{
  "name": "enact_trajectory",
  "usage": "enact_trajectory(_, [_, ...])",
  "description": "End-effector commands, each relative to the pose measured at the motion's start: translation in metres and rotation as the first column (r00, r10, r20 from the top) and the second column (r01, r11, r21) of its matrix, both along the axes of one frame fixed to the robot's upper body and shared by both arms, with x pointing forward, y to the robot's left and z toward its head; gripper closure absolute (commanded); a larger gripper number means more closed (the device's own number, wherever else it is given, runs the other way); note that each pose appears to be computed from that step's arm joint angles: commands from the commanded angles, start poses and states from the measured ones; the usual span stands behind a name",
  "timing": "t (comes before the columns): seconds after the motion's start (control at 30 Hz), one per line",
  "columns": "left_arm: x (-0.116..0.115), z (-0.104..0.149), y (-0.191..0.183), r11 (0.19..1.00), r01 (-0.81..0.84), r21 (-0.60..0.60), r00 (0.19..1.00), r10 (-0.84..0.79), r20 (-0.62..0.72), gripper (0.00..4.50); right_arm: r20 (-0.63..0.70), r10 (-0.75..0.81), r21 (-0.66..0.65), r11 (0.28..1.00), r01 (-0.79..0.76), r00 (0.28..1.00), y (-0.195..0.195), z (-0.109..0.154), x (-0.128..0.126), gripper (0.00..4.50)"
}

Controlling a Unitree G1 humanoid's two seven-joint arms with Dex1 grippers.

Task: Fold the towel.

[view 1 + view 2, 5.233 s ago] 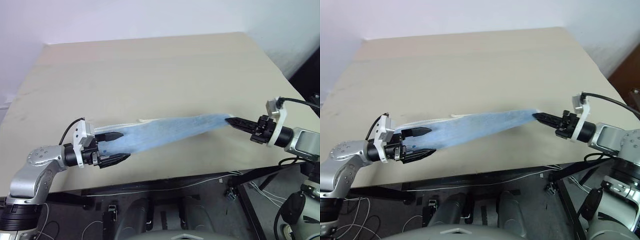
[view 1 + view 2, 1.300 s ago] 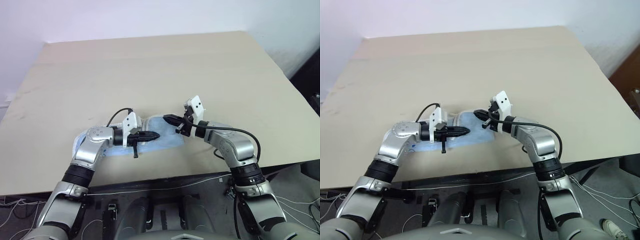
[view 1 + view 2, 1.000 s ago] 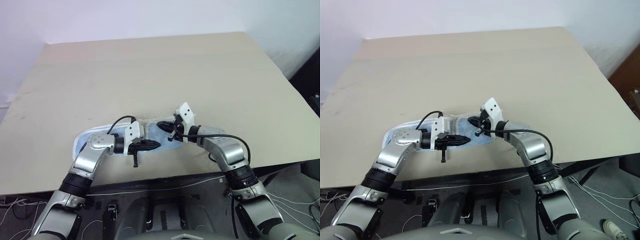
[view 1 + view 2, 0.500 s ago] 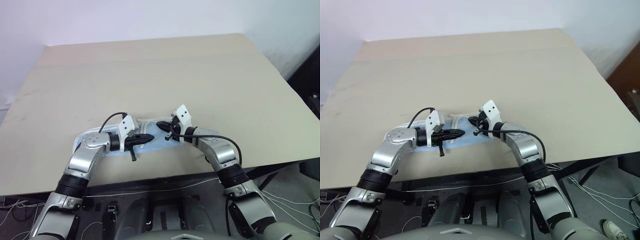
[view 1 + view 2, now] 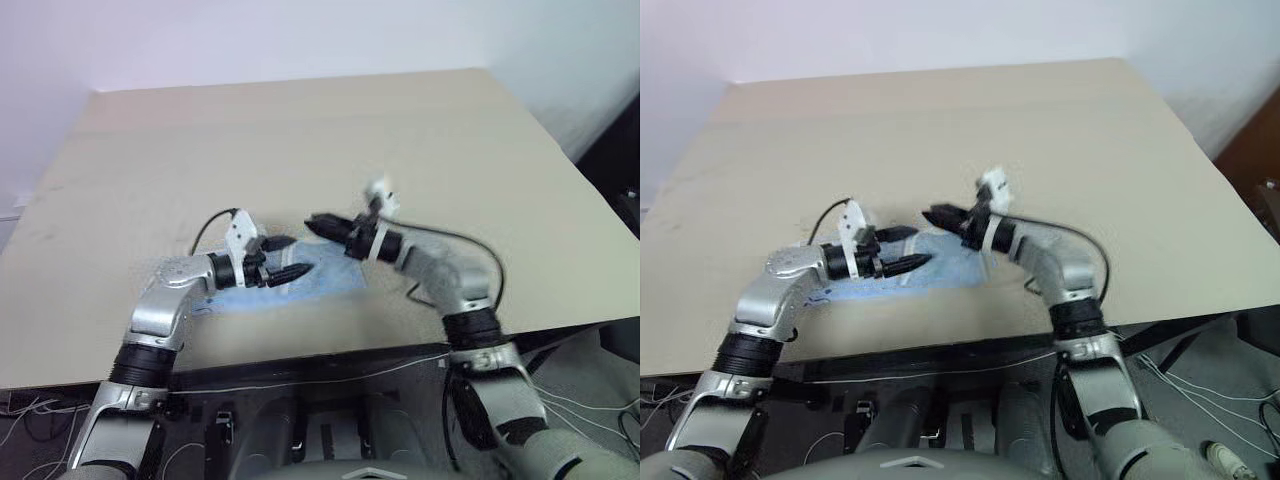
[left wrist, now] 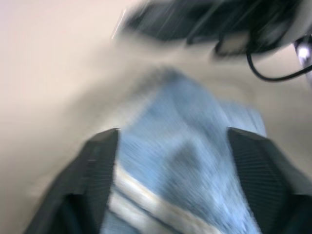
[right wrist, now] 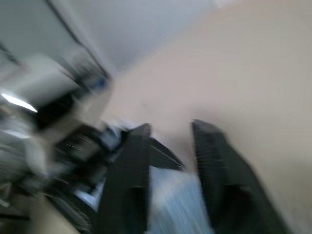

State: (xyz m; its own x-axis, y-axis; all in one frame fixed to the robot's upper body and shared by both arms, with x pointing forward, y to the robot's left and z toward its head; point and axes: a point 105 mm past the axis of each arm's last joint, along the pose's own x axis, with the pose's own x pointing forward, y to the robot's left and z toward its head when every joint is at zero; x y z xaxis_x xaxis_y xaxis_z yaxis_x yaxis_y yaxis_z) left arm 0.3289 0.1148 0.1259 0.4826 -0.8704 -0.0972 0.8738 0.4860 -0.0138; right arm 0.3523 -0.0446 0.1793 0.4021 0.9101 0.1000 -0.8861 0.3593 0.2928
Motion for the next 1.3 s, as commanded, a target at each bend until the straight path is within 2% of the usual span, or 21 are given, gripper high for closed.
enact_trajectory(0.03, [-0.007,0.044,0.005,0.99,0.001,-0.141,0.998,0.008,0.057,0.0,0.08,0.101,-0.004,0.995,-0.101,0.992,-0.005,0.027,-0.017,1.92])
enact_trajectory(0.2, [-0.02,0.07,0.044,0.979,-0.08,-0.187,0.995,0.089,0.037,0.0,0.12,0.175,-0.166,0.974,-0.154,0.977,-0.011,0.02,-0.028,0.17])
enact_trajectory(0.23, [-0.025,0.071,0.053,0.978,-0.099,-0.181,0.994,0.105,0.026,0.0,0.127,0.188,-0.194,0.968,-0.161,0.974,-0.012,0.018,-0.03,0.04])
enact_trajectory(0.5, [-0.068,0.073,0.106,0.956,-0.275,-0.106,0.959,0.266,-0.094,0.0,0.179,0.296,-0.379,0.901,-0.212,0.938,-0.011,0.003,-0.039,0.04])
enact_trajectory(0.63, [-0.085,0.065,0.139,0.872,-0.487,-0.039,0.867,0.478,-0.143,0.0,0.206,0.336,-0.452,0.866,-0.215,0.919,-0.009,-0.006,-0.036,0.04])
enact_trajectory(0.73, [-0.106,0.064,0.15,0.824,-0.556,-0.109,0.818,0.52,-0.246,0.0,0.208,0.373,-0.478,0.845,-0.239,0.904,-0.008,-0.009,-0.036,0.04])
enact_trajectory(0.77, [-0.113,0.061,0.156,0.796,-0.594,-0.115,0.785,0.543,-0.297,0.0,0.208,0.38,-0.493,0.837,-0.239,0.901,-0.008,-0.011,-0.034,0.04])
enact_trajectory(0.87, [-0.137,0.038,0.168,0.722,-0.692,-0.016,0.65,0.613,-0.45,0.0,0.214,0.412,-0.54,0.805,-0.244,0.886,-0.006,-0.017,-0.031,0.04])
enact_trajectory(0.97, [-0.153,0.032,0.164,0.68,-0.733,-0.018,0.579,0.609,-0.542,0.0,0.216,0.447,-0.558,0.786,-0.266,0.868,-0.004,-0.019,-0.031,0.04])
enact_trajectory(1.07, [-0.16,0.037,0.153,0.637,-0.765,-0.092,0.535,0.551,-0.64,0.0,0.215,0.469,-0.563,0.776,-0.284,0.857,-0.002,-0.018,-0.029,0.04])
enact_trajectory(1.2, [-0.163,0.03,0.15,0.564,-0.816,-0.125,0.473,0.527,-0.707,0.0,0.22,0.48,-0.572,0.769,-0.286,0.849,-0.001,-0.016,-0.027,0.04])
enact_trajectory(1.3, [-0.164,0.013,0.152,0.506,-0.859,-0.077,0.383,0.536,-0.752,0.0,0.224,0.493,-0.594,0.753,-0.283,0.84,-0.002,-0.019,-0.027,0.04])
